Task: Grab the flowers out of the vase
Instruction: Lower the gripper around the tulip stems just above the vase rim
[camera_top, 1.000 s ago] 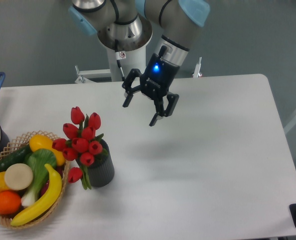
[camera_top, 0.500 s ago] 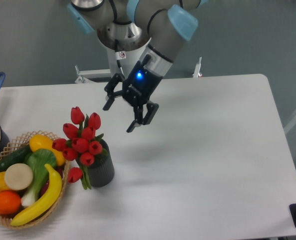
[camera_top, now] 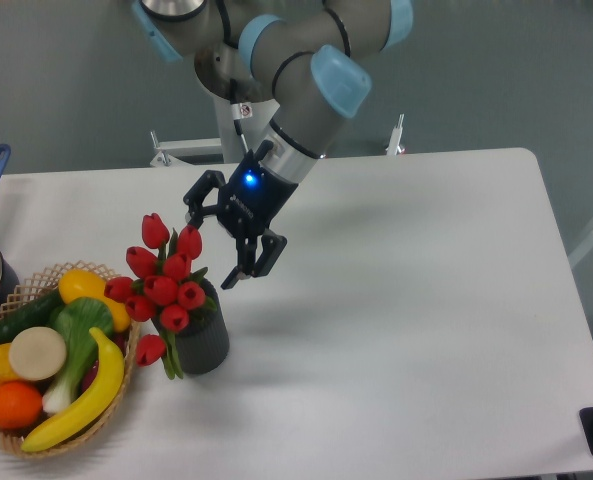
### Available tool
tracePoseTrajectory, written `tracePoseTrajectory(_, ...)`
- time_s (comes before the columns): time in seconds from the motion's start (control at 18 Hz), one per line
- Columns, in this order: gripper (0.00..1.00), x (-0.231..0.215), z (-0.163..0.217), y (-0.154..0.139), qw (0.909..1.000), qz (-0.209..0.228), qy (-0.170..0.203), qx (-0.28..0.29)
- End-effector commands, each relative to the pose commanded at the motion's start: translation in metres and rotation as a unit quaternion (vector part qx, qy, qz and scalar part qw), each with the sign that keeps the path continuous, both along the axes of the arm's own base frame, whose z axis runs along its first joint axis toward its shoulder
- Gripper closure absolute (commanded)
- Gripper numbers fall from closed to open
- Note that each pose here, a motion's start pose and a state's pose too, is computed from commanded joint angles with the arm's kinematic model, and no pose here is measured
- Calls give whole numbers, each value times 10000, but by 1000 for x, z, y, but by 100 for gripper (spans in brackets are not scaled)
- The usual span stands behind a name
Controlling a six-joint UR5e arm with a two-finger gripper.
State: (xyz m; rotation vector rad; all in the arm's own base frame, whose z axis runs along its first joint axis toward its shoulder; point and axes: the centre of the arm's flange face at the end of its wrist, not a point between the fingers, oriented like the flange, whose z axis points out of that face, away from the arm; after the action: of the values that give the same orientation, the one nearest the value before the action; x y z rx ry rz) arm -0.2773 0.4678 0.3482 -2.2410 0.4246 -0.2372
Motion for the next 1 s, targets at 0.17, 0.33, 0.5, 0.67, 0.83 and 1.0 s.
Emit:
tracePoseTrajectory(0.17, 0, 2, -2, 4, 10000, -34, -12, -15)
tracePoseTrajectory(0.33, 0, -1, 0, 7, 10000, 59, -60, -26)
tracePoseTrajectory(0.5, 0, 4, -6, 15, 9999, -30, -92, -61)
tracePoseTrajectory(0.67, 0, 5, -10, 25, 9999, -107, -109, -76)
tracePoseTrajectory(0.83, 0, -1, -14, 35, 9998, -146, -121, -86)
tracePoseTrajectory(1.0, 0, 3, -16, 41, 9996, -225, -121, -92)
